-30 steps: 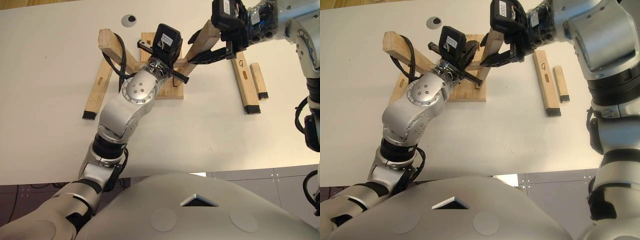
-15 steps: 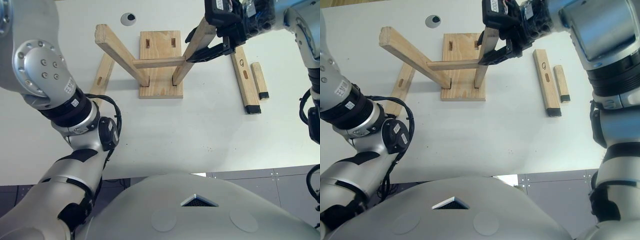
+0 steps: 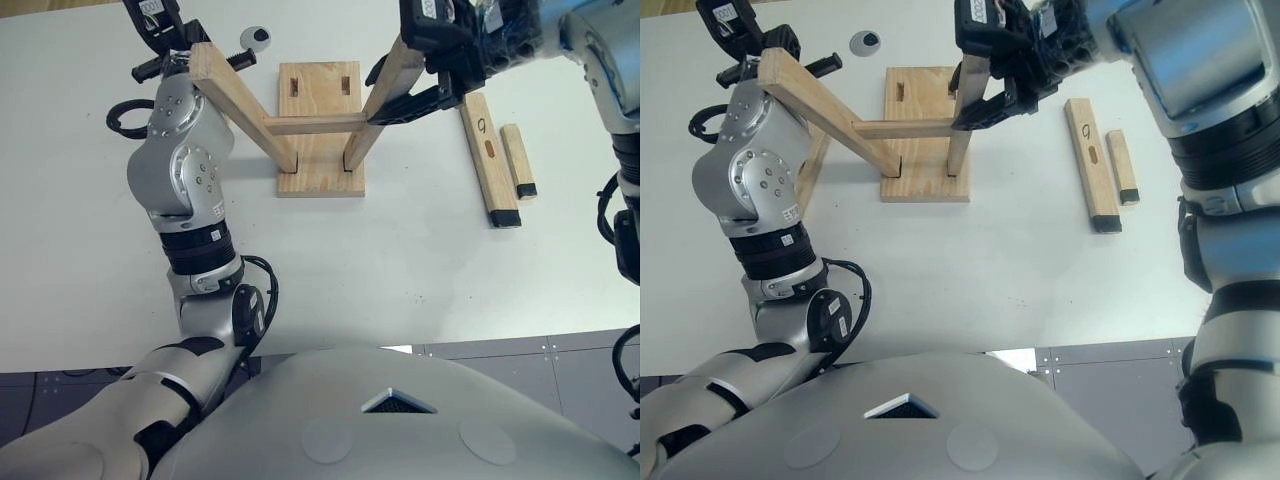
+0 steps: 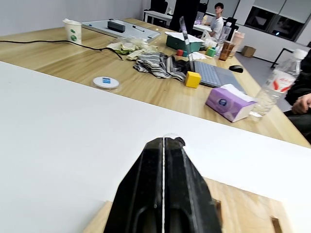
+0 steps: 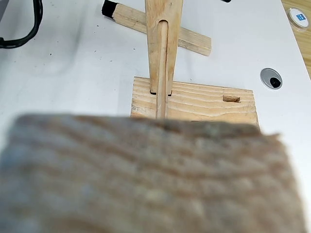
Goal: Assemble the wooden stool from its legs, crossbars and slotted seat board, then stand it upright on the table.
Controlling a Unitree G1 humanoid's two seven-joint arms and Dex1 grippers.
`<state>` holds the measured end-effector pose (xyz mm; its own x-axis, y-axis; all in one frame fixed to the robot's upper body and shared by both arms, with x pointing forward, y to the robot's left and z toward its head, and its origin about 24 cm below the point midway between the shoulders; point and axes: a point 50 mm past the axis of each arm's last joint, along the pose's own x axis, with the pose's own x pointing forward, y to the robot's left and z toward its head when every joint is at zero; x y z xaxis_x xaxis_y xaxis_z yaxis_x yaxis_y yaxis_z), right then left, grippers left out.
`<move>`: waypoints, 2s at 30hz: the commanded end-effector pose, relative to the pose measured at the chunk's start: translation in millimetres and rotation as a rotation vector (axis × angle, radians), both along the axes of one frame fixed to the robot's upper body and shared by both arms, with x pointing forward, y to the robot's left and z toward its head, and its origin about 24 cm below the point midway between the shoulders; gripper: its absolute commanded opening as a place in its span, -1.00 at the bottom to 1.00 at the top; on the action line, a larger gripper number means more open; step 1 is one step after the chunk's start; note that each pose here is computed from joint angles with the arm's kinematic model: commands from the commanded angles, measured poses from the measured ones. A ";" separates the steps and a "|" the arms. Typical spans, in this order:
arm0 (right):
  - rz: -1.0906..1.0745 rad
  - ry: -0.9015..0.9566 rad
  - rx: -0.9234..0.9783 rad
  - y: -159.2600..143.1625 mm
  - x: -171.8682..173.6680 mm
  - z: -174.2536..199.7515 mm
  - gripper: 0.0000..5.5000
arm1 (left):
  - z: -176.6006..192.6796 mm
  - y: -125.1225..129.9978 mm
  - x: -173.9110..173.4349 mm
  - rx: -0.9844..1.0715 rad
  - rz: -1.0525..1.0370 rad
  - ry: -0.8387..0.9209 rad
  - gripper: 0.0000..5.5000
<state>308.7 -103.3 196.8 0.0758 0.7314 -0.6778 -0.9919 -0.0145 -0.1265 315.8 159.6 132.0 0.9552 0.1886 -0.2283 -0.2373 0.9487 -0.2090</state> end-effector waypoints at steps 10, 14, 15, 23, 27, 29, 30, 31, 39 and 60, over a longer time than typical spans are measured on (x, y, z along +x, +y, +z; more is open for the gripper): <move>-0.057 0.324 0.047 43.0 -24.9 -65.6 -0.09 | 3.4 -11.1 20.5 -0.001 -0.093 -0.004 -1.00; 0.015 0.337 0.102 58.5 -37.7 -51.2 0.14 | 7.5 4.5 49.1 0.017 -0.077 -0.006 -1.00; 0.034 0.337 0.121 62.9 -40.5 -46.0 0.21 | 8.6 4.3 56.9 0.013 -0.084 -0.006 -1.00; 0.001 0.299 0.263 81.3 -40.6 -23.1 0.23 | 4.6 -13.6 90.1 0.030 -0.187 -0.005 -1.00; -0.025 0.264 0.319 73.0 -41.9 -4.6 0.23 | 1.3 1.2 89.8 0.041 -0.177 -0.027 -1.00; -0.025 0.253 0.339 68.0 -46.1 3.7 0.23 | -1.3 10.0 87.7 0.045 -0.169 -0.035 -1.00; -0.029 0.246 0.355 64.7 -47.1 9.3 0.23 | -1.7 14.2 86.2 0.045 -0.169 -0.044 -1.00; -0.033 0.240 0.367 62.3 -48.0 13.7 0.23 | -1.6 17.2 84.9 0.046 -0.170 -0.054 -1.00; -0.279 0.087 0.877 -28.6 -10.8 116.2 0.17 | 8.7 63.5 16.0 0.179 -0.391 -0.058 -1.00; -0.501 -0.238 -0.172 -61.2 48.6 -168.1 -0.99 | -86.5 -9.5 -119.4 0.037 -1.316 0.558 -1.00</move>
<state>368.4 -171.0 47.6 0.6445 0.4292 -0.6327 -0.7574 0.4713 -0.4519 195.3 150.8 57.4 0.1980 -0.7664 -0.6111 0.7783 0.5019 -0.3773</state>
